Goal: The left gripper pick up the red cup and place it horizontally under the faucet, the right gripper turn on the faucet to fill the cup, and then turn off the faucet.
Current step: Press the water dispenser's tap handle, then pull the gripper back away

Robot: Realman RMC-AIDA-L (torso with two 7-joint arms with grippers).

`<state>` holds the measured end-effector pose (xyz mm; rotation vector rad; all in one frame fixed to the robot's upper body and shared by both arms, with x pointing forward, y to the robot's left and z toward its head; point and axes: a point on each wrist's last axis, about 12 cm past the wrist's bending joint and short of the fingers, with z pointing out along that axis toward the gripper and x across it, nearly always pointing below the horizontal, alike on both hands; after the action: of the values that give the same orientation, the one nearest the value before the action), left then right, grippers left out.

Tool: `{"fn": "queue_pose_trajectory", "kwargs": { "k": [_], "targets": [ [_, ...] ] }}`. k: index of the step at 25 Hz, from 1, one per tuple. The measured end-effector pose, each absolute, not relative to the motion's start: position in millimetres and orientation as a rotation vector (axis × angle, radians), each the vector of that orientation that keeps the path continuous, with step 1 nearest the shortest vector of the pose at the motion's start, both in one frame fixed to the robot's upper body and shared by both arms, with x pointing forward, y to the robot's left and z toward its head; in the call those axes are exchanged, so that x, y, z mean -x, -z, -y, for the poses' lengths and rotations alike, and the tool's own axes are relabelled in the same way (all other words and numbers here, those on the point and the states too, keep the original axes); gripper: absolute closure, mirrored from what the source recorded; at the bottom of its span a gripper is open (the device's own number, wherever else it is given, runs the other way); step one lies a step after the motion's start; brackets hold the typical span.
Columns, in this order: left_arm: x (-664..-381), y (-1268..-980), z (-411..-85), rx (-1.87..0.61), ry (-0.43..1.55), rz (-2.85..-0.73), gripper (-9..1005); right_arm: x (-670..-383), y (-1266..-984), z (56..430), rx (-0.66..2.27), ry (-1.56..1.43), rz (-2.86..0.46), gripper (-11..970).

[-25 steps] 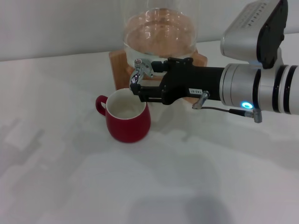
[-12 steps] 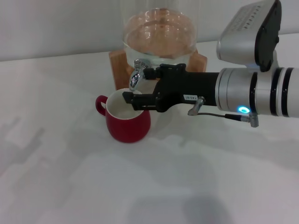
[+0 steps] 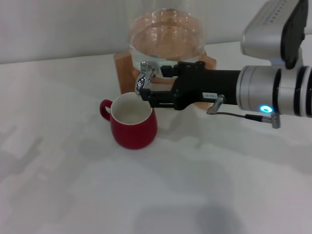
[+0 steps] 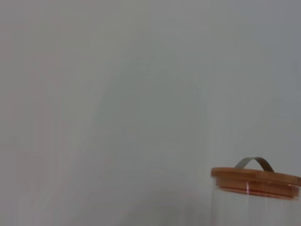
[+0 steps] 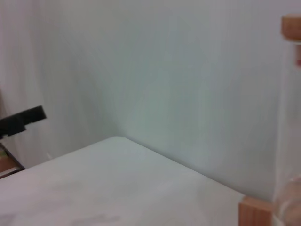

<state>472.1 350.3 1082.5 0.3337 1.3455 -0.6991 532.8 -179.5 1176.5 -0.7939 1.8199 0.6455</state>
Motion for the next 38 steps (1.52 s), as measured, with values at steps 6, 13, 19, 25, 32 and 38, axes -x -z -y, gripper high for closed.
{"fn": "queue_pose_trajectory", "kwargs": {
  "k": [6,13,19,25,32,38],
  "targets": [
    [-462.1,-1093.1,-363.1,-0.382,0.718,-1.398,158,-530.6,-1173.9,193.7,0.771,-0.630,-1.840,164],
    [-443.3,-1100.1,-381.8,-0.353,0.735,-1.521,163,-529.1,-1167.8,199.5,0.768,-0.618,-1.850,163],
    [-420.3,-1095.7,-404.0,-0.192,0.663,-1.538,164,-528.1,-1167.4,201.4,0.771,-0.645,-1.815,163],
    [-412.6,-1095.3,-413.6,-0.105,0.640,-1.535,163,-526.8,-1163.3,200.8,0.797,-0.664,-1.804,163],
    [-415.0,-1094.5,-413.5,-0.092,0.635,-1.515,163,-526.1,-1158.1,200.0,0.849,-0.649,-1.794,163],
    [-419.8,-1092.2,-411.2,-0.091,0.636,-1.512,164,-521.9,-1156.6,196.0,0.848,-0.711,-1.792,163]
  ]
}}
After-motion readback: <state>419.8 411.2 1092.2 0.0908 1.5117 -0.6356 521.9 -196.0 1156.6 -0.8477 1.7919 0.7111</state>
